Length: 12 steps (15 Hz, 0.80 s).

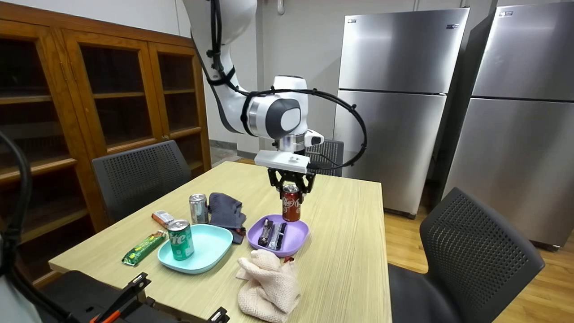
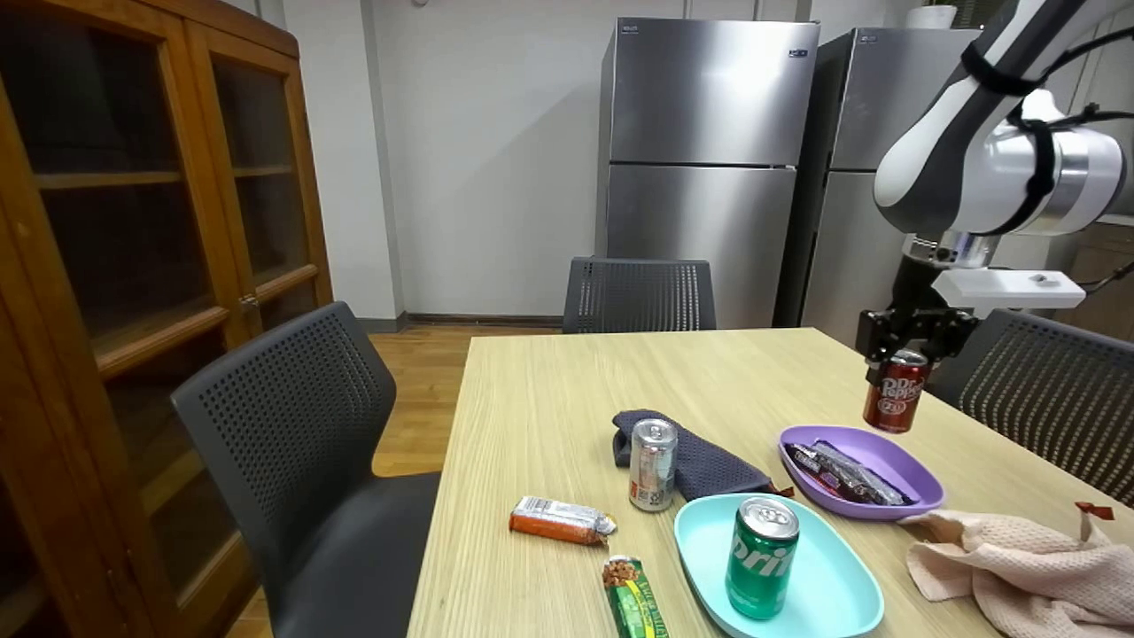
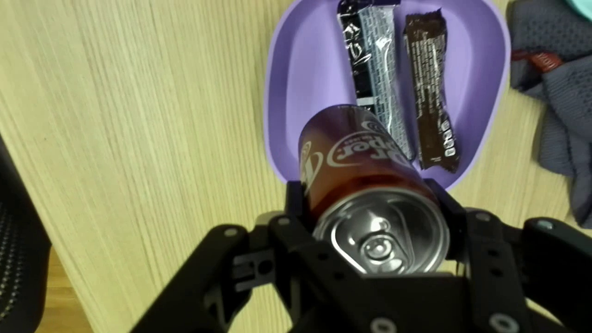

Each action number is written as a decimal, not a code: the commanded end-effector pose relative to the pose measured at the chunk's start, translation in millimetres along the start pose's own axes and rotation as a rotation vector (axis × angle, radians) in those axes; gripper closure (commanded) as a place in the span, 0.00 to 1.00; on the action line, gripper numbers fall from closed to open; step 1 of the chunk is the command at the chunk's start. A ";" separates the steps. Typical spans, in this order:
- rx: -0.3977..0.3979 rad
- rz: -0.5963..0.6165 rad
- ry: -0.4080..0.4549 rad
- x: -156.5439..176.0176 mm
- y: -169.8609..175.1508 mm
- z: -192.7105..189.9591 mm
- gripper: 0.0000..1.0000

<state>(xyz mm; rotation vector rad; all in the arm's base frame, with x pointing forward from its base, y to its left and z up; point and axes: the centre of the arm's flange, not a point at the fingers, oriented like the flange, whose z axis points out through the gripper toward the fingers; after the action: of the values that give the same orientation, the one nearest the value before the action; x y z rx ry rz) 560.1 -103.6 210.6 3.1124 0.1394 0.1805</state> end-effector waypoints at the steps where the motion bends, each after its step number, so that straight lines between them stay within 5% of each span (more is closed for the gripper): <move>1: 0.010 -0.101 0.011 -23.3 -32.9 -17.8 0.62; 12: 0.023 -0.319 -0.004 -46.5 -120.3 -13.2 0.62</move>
<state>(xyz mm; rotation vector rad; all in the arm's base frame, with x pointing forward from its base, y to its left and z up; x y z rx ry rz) 512.3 -5.0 204.3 3.0835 0.5429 0.1395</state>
